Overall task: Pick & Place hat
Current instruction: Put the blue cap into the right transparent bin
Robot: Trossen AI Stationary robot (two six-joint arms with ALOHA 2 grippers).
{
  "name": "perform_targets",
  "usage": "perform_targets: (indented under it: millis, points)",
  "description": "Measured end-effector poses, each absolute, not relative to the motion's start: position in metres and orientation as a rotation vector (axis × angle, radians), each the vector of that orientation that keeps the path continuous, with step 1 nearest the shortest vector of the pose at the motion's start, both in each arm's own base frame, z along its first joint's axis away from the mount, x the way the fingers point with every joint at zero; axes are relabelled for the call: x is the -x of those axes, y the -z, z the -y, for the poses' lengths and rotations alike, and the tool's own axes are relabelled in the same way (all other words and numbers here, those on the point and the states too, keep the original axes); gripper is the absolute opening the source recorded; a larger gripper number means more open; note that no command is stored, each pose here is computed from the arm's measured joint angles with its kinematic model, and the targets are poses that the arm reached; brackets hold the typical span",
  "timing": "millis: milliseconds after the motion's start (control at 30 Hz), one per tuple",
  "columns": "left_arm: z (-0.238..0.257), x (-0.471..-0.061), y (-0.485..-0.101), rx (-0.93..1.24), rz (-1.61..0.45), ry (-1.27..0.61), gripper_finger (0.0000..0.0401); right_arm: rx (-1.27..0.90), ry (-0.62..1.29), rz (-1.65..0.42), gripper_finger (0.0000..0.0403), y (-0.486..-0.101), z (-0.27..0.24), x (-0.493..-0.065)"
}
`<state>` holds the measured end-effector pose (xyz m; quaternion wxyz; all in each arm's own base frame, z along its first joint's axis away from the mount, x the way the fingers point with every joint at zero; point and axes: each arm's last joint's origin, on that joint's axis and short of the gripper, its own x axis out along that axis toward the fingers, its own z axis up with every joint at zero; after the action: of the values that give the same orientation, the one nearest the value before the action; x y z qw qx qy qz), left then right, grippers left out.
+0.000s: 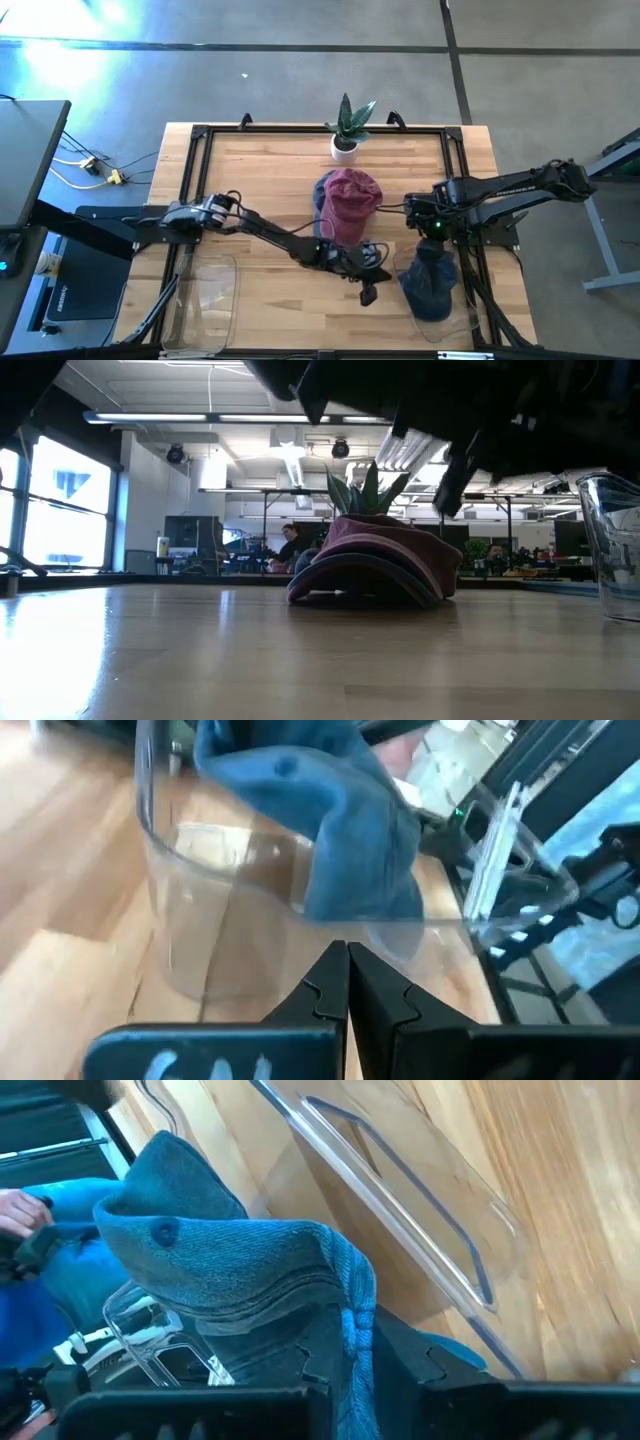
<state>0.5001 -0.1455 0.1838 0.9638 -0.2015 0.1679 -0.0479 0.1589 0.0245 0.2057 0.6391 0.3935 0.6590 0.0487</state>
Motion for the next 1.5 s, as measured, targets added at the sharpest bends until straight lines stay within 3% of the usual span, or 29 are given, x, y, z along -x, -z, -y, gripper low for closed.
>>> perform_targets:
  millis: [100, 200, 533, 900, 1067, 1500]
  points:
    - [0.142, -0.507, -0.183, 0.426, -0.283, 0.079, 0.0000, -0.899, -0.118, -1.489, 0.0028, -0.206, -0.024, -0.160]
    - [0.140, -0.510, -0.167, 0.415, -0.362, 0.079, 0.0000, -0.909, -0.115, -1.475, 0.0026, -0.208, -0.025, -0.160]
    - [0.147, -0.541, -0.176, 0.446, -0.268, 0.146, 0.0000, -0.952, -0.106, -1.407, 0.0026, -0.217, -0.025, -0.154]
    - [0.150, -0.541, -0.178, 0.442, -0.519, 0.169, 0.0000, -0.945, -0.051, -1.364, 0.0026, -0.221, -0.023, -0.151]
    - [0.157, -0.545, -0.211, 0.458, -0.418, 0.234, 0.0000, -0.936, -0.028, -1.358, 0.0033, -0.221, -0.023, -0.151]
    - [0.140, -0.552, -0.197, 0.437, -0.417, 0.087, 0.0000, -0.980, -0.032, -1.363, 0.0032, -0.222, -0.026, -0.152]
